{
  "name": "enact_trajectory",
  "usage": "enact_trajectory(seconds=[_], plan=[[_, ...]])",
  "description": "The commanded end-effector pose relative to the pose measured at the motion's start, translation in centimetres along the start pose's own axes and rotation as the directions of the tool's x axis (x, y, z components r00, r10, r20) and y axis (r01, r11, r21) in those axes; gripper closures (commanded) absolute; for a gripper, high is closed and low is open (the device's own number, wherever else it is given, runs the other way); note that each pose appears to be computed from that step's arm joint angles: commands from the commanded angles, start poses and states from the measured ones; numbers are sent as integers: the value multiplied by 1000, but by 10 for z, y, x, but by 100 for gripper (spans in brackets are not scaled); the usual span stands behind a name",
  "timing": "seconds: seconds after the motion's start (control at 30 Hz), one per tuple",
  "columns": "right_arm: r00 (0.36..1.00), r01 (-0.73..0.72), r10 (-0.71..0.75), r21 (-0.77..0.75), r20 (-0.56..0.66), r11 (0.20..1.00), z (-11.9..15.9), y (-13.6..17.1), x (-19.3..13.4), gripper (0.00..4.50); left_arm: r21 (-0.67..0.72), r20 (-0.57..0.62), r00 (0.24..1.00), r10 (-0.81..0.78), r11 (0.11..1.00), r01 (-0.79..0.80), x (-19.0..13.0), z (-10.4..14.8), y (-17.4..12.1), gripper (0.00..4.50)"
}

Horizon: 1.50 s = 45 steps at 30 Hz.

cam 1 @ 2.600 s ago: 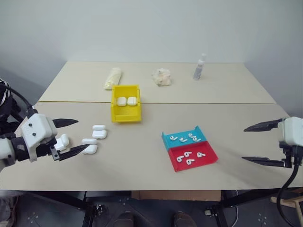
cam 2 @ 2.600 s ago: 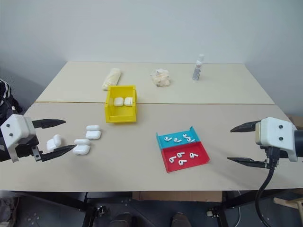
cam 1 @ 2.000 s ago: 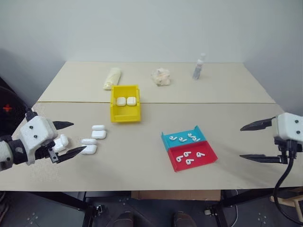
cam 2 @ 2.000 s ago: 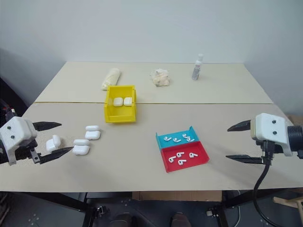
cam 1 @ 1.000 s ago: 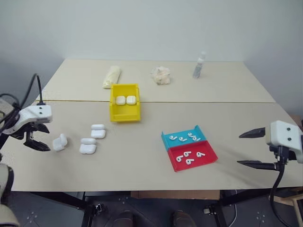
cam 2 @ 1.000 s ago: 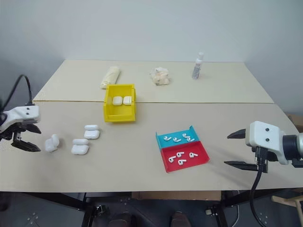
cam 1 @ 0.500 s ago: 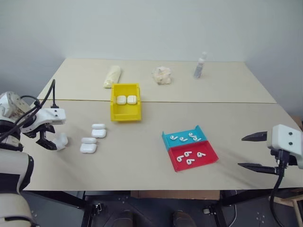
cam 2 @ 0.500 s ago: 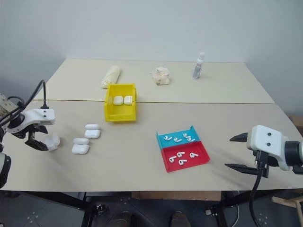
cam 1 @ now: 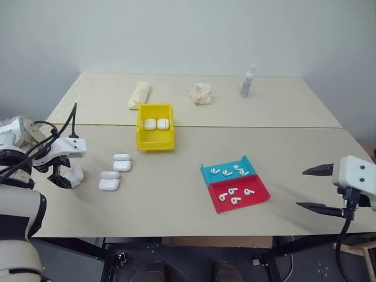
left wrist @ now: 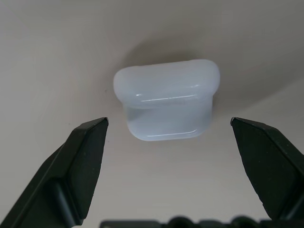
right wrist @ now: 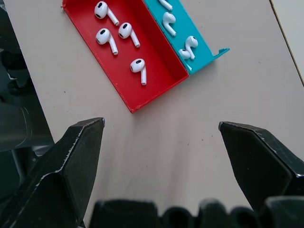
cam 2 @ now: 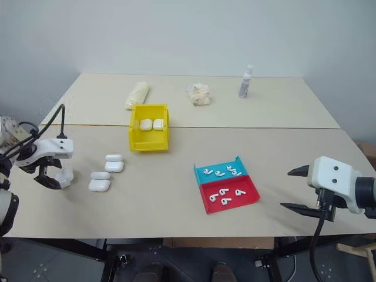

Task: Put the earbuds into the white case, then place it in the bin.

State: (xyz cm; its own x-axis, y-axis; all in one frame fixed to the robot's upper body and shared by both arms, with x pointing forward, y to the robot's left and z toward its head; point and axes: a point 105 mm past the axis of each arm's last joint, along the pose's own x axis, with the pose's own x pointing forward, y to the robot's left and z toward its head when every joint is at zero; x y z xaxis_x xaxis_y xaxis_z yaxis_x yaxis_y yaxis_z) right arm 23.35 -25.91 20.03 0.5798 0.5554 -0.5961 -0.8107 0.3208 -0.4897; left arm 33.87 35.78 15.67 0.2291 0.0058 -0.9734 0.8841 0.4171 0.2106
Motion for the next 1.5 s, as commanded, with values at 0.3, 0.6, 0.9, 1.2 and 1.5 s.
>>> enact_trajectory(seconds=[0.3,0.6,0.9,1.2,1.5], plan=[[999,40,-41,-37,-7,999,3,-7,-4,4,-16,16,1000,19,1000,-18,3,12,2,0],[999,41,-41,-32,-9,999,3,-5,-2,4,-1,-22,999,31,1000,-31,4,8,3,0],[999,45,-45,-27,-14,999,0,-4,-3,0,-15,-36,999,9,1000,-10,8,7,0,91],[998,55,-56,-28,-21,998,0,-4,-5,0,19,-42,998,46,999,-45,9,9,4,172],[996,41,-45,-57,-79,998,8,-12,-23,0,112,139,980,144,981,-160,-43,21,7,172]])
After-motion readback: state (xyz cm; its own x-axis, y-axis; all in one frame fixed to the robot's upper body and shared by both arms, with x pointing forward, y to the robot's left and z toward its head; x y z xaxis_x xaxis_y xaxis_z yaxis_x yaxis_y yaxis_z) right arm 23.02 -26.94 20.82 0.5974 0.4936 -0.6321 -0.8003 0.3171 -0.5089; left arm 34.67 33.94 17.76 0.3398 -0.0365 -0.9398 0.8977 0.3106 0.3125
